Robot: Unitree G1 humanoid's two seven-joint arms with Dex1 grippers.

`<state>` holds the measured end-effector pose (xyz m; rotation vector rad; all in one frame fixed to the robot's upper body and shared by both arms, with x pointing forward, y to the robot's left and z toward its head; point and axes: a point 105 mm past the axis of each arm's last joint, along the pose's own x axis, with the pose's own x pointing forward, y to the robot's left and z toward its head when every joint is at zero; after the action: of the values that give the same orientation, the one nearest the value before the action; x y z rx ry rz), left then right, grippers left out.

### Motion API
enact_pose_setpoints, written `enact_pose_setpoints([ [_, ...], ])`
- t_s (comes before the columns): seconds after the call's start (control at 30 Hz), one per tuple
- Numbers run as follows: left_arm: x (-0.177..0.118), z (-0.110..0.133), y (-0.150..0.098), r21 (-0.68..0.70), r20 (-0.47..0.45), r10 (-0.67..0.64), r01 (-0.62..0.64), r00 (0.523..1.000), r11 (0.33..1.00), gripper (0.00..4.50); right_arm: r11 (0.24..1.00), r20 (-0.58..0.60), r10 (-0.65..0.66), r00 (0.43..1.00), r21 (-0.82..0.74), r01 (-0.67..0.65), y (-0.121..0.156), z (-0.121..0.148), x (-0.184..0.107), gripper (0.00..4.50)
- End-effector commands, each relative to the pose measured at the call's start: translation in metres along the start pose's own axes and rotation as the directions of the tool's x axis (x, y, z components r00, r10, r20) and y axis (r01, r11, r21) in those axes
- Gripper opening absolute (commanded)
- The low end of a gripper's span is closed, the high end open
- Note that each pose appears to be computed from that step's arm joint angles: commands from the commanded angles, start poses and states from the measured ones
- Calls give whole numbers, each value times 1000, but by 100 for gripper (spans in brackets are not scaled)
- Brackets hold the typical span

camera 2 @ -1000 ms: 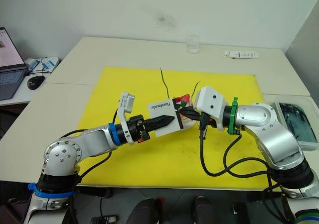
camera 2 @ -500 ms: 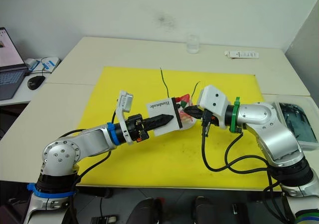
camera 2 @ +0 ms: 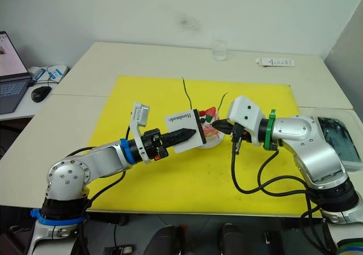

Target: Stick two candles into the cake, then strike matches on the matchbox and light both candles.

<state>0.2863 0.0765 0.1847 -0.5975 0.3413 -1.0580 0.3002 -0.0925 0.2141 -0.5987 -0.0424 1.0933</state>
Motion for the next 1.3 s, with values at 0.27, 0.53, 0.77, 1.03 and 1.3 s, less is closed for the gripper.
enact_pose_setpoints([
  [0.27, 3, 5, -9, 23, 19, -37, 36, 999, 999, 0, 999, 72, 0, 997, -50, 3, 6, 23, 6, 2],
  [0.53, 2, 6, -10, 23, 19, -40, 39, 999, 999, 0, 999, 71, 5, 997, -47, -2, 7, 22, 10, 2],
  [0.77, 2, 6, -11, 22, 17, -43, 43, 999, 999, 0, 999, 76, 12, 997, -48, -8, 9, 24, 10, 2],
  [1.03, 3, 5, -15, 39, 4, -70, 70, 998, 997, 0, 994, 15, 31, 999, -104, -30, 13, 16, 13, 2],
  [1.3, -18, 117, -64, 124, 260, -248, 222, 933, 967, 0, 922, -356, 305, 883, -122, -367, 33, -3, -55, 2],
])
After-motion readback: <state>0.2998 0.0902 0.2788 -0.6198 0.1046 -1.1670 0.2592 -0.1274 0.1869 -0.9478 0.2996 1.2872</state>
